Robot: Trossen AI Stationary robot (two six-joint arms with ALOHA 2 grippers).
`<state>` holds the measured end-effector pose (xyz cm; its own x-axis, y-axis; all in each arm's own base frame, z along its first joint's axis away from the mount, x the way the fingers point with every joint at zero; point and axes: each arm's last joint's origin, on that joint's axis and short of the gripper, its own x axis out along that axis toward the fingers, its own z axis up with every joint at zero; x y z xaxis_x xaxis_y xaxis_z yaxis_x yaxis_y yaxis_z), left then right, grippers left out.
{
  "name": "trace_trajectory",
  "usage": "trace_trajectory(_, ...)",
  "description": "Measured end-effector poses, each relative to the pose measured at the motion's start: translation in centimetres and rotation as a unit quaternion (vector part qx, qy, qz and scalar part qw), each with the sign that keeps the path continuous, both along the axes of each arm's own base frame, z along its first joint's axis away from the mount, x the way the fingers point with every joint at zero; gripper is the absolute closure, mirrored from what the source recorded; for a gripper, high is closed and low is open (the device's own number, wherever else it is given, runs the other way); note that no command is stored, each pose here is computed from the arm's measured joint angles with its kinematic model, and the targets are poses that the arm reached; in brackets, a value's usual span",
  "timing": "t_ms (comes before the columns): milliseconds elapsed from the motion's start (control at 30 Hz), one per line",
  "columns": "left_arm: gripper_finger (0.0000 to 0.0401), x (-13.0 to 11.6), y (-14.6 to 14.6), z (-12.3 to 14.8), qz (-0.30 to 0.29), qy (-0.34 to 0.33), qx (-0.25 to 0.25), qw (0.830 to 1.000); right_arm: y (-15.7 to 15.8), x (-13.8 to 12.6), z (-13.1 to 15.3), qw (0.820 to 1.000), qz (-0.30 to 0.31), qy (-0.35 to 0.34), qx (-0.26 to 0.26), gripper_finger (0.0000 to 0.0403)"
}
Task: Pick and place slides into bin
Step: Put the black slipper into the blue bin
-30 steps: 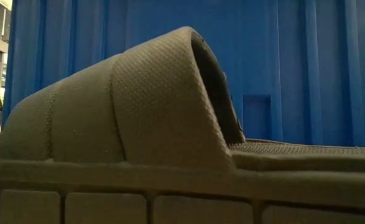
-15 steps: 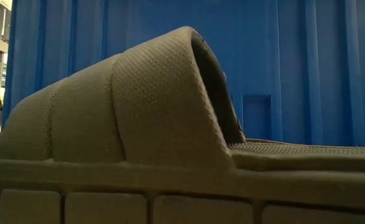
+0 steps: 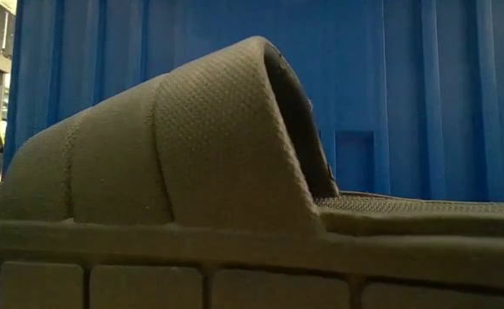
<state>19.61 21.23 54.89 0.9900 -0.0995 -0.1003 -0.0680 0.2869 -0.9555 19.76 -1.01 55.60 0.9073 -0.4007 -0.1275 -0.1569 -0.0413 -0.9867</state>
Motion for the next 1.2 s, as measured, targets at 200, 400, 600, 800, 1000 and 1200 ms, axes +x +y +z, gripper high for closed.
trace_trajectory(200,0.024,0.0,0.0,0.4,-0.005,-0.015,0.019,1.0,0.0,0.4,-0.1,1.0,0.002,-0.003,0.009,0.0397)
trace_trajectory(400,0.0194,0.2,-0.3,0.6,-0.031,-0.027,0.038,0.998,0.0,1.0,-0.3,1.0,0.002,0.0,0.01,0.0397)
trace_trajectory(600,0.0095,0.5,-0.3,0.5,-0.04,-0.024,0.026,0.999,0.0,1.4,-0.4,1.0,0.003,0.001,0.009,0.0397)
trace_trajectory(800,0.0046,0.5,-0.2,0.4,-0.04,-0.021,0.014,0.999,0.0,2.0,-0.6,1.0,0.005,0.005,0.009,0.0397)
trace_trajectory(1000,0.007,0.6,-0.2,0.4,-0.033,-0.02,0.007,0.999,0.1,2.1,-0.5,1.0,0.009,0.0,0.009,0.0397)
trace_trajectory(1200,0.0122,0.6,-0.1,0.4,-0.024,-0.019,0.009,1.0,0.2,2.2,-0.2,0.999,0.029,-0.016,0.009,0.0398)
